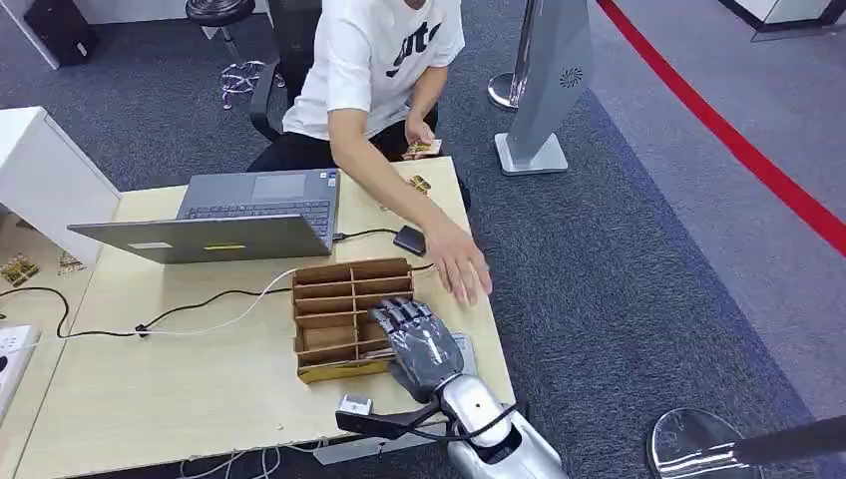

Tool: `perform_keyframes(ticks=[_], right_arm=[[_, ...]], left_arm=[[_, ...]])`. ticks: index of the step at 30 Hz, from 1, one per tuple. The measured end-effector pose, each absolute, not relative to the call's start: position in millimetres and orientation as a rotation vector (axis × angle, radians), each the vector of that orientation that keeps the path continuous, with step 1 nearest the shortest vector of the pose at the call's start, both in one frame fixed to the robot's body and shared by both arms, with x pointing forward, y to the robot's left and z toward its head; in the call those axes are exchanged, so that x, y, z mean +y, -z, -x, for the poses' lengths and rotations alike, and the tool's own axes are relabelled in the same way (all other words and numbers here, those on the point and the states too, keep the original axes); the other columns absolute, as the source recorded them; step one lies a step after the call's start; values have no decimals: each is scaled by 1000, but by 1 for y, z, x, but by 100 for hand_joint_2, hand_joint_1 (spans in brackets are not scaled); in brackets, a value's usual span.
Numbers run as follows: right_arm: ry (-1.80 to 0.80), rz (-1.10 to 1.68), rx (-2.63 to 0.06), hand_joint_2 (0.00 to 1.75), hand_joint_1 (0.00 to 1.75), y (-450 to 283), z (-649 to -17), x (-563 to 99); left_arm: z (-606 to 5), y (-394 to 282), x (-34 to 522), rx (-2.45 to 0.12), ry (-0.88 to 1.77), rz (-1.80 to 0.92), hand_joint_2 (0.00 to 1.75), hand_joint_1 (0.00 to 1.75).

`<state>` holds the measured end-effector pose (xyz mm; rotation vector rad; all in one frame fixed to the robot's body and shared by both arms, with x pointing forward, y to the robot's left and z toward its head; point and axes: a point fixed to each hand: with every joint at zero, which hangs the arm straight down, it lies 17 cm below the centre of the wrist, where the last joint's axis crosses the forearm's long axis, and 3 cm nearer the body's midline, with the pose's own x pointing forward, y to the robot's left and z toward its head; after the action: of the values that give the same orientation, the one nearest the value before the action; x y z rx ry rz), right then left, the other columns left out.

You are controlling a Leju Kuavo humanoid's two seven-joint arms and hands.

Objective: Pass the card to the sensor for recognition and then transmit it.

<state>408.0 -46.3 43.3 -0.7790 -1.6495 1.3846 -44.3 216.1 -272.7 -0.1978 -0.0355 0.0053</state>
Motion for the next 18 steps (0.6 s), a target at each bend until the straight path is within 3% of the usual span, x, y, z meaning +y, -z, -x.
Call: perform_keyframes(ticks=[8, 10, 14, 18], right_arm=[[-1411, 842, -1613, 175, 147, -41, -412, -51], [-1421, 849, -1601, 175, 162, -39, -413, -52], [-1435, 847, -1583, 175, 175, -34, -415, -53], [-1432, 847, -1601, 175, 175, -35, -415, -52]], left_arm=[[44, 273, 216, -33, -14, 197, 175, 0], [44, 273, 216, -33, -16, 196, 175, 0], [44, 273, 216, -33, -18, 196, 175, 0], [44, 273, 216, -33, -23, 196, 175, 0]])
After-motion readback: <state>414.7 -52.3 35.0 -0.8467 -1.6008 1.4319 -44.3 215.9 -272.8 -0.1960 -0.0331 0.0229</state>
